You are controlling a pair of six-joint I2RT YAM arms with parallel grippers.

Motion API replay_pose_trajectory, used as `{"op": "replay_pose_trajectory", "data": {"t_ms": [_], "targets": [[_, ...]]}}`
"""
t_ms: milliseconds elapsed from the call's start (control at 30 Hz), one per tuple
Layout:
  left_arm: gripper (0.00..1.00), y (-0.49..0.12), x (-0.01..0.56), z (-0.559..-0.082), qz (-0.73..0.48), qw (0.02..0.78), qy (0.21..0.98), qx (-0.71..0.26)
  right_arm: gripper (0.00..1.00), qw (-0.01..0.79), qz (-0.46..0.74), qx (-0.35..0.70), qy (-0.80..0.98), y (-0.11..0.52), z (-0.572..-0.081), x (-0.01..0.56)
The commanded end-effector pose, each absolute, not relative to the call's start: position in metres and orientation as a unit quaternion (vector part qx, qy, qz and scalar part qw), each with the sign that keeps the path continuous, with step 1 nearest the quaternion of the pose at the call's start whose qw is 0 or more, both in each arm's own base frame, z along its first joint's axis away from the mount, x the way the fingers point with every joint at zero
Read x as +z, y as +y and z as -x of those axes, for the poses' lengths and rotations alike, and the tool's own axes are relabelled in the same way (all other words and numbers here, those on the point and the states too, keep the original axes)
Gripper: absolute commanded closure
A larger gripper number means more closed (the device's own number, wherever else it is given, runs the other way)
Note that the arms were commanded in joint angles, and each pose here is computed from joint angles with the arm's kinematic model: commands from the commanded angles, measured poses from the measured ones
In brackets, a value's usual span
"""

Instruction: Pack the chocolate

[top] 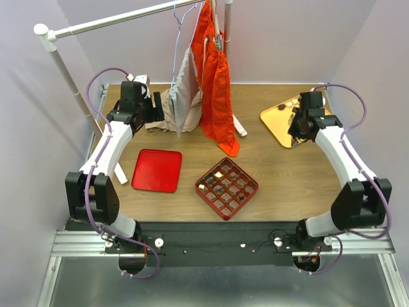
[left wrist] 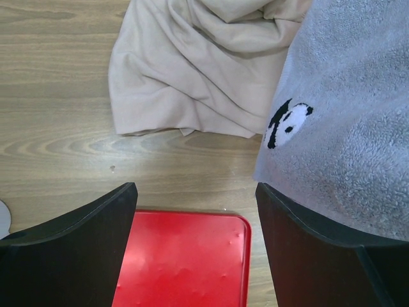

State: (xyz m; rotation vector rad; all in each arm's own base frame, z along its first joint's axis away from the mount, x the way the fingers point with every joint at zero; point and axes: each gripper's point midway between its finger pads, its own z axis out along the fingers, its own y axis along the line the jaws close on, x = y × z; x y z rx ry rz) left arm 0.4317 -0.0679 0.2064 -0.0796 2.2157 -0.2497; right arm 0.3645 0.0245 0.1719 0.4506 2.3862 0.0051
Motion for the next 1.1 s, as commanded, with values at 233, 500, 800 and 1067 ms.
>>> {"op": "replay_pose_trajectory", "data": {"t_ms": [233,500,800,1067], "targets": [[0.15,-0.06,0.21,-0.417,0.027,0.445,0.891,-0.09,0.68,0.382,-0.3,-0.03,0.873,-0.08,-0.44,0.147],[0.15,-0.059,0.21,-0.419,0.028,0.444,0.891,-0.086,0.58,0.379,-0.299,-0.025,0.875,-0.089,-0.462,0.137],[0.15,-0.058,0.205,-0.422,0.032,0.439,0.894,-0.085,0.46,0.373,-0.292,-0.034,0.88,-0.092,-0.473,0.126],[0.15,-0.056,0.204,-0.422,0.033,0.439,0.895,-0.078,0.45,0.36,-0.282,-0.04,0.888,-0.095,-0.482,0.111]]}}
